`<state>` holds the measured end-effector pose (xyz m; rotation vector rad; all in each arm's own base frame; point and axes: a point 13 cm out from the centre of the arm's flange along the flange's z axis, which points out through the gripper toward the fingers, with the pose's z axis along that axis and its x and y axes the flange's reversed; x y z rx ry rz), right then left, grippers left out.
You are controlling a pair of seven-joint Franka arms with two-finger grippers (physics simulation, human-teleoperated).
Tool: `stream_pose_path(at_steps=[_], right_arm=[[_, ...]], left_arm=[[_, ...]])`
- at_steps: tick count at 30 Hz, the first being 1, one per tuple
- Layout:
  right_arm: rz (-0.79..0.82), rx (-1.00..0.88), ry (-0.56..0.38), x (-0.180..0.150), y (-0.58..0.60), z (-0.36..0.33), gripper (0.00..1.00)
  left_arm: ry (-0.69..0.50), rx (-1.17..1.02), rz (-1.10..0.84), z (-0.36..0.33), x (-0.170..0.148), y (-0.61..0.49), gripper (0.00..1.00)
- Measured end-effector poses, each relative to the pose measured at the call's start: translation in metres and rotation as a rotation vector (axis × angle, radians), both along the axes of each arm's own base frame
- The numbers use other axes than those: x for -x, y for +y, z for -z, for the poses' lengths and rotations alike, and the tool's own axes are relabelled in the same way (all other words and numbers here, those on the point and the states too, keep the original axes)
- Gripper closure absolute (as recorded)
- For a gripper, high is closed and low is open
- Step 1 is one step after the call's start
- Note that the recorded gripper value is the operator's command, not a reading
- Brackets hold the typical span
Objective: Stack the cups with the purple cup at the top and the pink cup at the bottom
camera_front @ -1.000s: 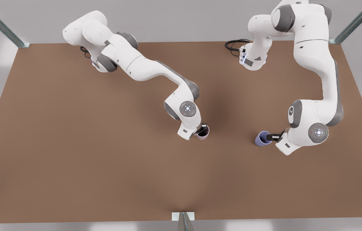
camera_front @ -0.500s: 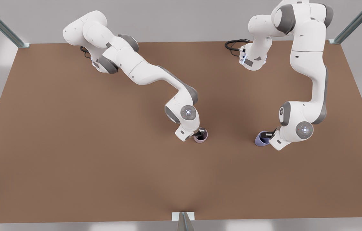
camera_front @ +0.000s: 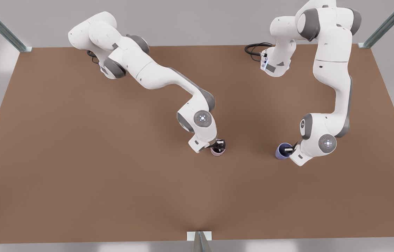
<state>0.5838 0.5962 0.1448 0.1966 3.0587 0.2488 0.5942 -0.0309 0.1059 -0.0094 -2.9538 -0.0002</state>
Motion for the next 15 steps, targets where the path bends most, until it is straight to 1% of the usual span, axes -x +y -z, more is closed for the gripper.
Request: stream_pose_path(at_steps=[2, 3, 5, 7, 8, 9, 10, 13, 15], right_arm=[[0.027, -0.011, -0.008, -0.014, -0.011, -0.019, 0.00], [0.050, -0.018, -0.019, -0.028, -0.023, -0.038, 0.00], [0.124, -0.028, -0.043, -0.070, -0.074, -0.091, 0.00], [0.209, -0.015, -0.052, -0.111, -0.153, -0.140, 0.00], [0.247, 0.003, -0.044, -0.123, -0.197, -0.157, 0.00], [0.279, 0.026, -0.031, -0.127, -0.240, -0.172, 0.00], [0.298, 0.049, -0.016, -0.123, -0.274, -0.184, 0.00], [0.344, 0.092, 0.007, -0.108, -0.368, -0.222, 0.00], [0.354, 0.099, 0.015, -0.091, -0.416, -0.248, 0.00]], left_arm=[[-0.025, 0.006, -0.003, -0.014, -0.011, -0.002, 0.79], [-0.046, 0.009, -0.003, -0.029, -0.019, -0.003, 0.79], [-0.100, 0.014, -0.001, -0.079, -0.038, -0.006, 0.79], [-0.142, 0.022, 0.036, -0.135, -0.045, -0.035, 0.79], [-0.157, 0.026, 0.071, -0.158, -0.047, -0.064, 0.79], [-0.169, 0.036, 0.108, -0.177, -0.051, -0.103, 0.79], [-0.169, 0.047, 0.147, -0.186, -0.052, -0.148, 0.79], [-0.142, 0.061, 0.217, -0.188, -0.030, -0.274, 0.79], [-0.126, 0.063, 0.220, -0.181, -0.018, -0.332, 0.79]])
